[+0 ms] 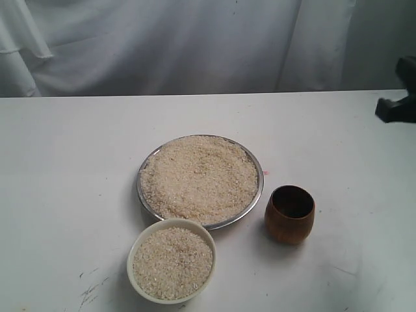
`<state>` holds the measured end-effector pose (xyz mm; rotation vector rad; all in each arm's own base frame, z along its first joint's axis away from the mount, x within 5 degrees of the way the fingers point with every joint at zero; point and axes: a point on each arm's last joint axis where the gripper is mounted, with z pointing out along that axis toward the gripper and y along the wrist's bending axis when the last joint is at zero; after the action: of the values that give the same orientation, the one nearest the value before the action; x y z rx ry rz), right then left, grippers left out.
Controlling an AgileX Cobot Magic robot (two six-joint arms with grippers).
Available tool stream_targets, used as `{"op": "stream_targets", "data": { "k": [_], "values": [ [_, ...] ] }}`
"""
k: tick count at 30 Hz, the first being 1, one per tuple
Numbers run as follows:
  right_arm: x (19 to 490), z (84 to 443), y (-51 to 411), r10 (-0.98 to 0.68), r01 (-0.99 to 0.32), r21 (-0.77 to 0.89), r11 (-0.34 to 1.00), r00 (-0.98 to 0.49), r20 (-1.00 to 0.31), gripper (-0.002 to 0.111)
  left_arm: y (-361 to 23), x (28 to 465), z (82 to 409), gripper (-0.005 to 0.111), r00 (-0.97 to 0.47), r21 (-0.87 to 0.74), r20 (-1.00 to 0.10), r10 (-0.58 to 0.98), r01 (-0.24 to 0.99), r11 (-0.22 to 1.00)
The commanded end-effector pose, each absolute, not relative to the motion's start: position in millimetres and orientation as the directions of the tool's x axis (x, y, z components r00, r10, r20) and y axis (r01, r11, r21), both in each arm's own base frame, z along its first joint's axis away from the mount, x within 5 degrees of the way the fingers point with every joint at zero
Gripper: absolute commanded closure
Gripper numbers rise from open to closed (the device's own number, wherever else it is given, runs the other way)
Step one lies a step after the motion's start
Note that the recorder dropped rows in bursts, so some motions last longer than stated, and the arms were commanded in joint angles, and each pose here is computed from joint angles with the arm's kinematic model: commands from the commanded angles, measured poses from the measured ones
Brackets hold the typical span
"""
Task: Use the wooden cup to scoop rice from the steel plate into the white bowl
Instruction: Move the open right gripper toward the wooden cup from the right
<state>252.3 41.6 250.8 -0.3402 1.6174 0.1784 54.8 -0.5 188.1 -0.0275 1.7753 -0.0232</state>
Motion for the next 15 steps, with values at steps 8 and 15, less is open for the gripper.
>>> {"op": "stream_targets", "data": {
  "k": [8,15],
  "values": [
    [256,188,64,-0.452,-0.670,-0.263,0.694,-0.122,-0.883,0.108,-1,55,187,0.107,-0.196,-0.035,-0.980,-0.035,-0.005,0.999],
    [255,156,69,-0.546,-0.774,-0.248,0.583,-0.147,-0.825,0.108,-1,55,187,0.107,-0.196,-0.035,-0.980,-0.035,-0.005,0.999]
  ]
}}
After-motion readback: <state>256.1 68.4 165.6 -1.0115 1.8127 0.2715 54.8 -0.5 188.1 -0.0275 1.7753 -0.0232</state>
